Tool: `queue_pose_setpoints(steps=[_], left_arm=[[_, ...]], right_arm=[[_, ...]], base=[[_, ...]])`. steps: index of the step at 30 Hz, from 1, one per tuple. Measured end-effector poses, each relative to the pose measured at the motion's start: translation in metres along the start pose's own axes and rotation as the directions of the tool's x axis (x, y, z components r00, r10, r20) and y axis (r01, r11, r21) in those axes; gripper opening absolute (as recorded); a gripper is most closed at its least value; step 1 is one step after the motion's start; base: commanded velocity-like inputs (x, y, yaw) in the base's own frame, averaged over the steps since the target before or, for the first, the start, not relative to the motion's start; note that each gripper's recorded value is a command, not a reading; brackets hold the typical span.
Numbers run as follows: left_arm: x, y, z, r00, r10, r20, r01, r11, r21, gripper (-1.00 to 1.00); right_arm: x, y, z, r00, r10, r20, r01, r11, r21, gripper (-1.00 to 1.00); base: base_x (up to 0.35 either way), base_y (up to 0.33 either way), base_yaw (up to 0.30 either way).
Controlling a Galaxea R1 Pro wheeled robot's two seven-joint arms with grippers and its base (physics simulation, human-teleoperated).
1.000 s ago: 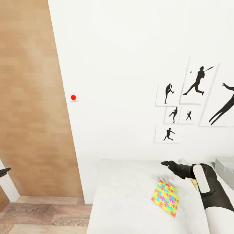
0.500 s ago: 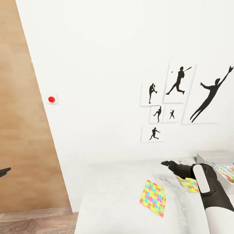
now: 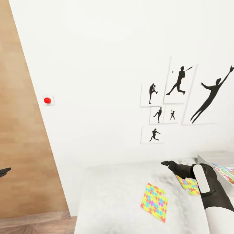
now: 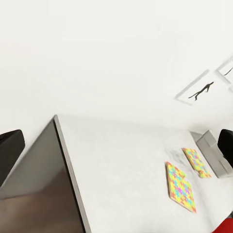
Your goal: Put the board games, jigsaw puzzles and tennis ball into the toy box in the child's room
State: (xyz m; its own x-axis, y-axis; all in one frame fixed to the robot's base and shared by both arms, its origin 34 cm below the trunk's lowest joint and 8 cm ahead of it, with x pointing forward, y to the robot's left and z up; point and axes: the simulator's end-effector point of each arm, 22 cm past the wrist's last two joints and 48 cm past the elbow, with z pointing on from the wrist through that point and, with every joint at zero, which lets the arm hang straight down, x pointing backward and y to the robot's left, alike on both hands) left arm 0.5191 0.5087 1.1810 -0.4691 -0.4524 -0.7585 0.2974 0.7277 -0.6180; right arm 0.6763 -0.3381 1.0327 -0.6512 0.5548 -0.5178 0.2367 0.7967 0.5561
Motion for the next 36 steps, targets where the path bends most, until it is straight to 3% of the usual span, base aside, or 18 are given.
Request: queue_pose_setpoints(steps=[32, 36], left_arm=[[-0.0004, -0.0001, 0.0004, 1.000, 0.005, 0.002, -0.005, 1.000, 0.001, 1.00], [-0.0005, -0.0001, 0.0003, 1.000, 0.005, 0.003, -0.005, 1.000, 0.001, 1.00]], right_arm=[[0.0026, 0.0060, 0.0023, 1.000, -0.001, -0.003, 0.001, 1.000, -0.006, 1.00], [0.0001, 0.0097, 0.0041, 1.000, -0.026, -0.003, 0.026, 1.000, 0.016, 1.00]], base=[[0.014, 0.003, 0.000], [0.000, 0.000, 0.000]])
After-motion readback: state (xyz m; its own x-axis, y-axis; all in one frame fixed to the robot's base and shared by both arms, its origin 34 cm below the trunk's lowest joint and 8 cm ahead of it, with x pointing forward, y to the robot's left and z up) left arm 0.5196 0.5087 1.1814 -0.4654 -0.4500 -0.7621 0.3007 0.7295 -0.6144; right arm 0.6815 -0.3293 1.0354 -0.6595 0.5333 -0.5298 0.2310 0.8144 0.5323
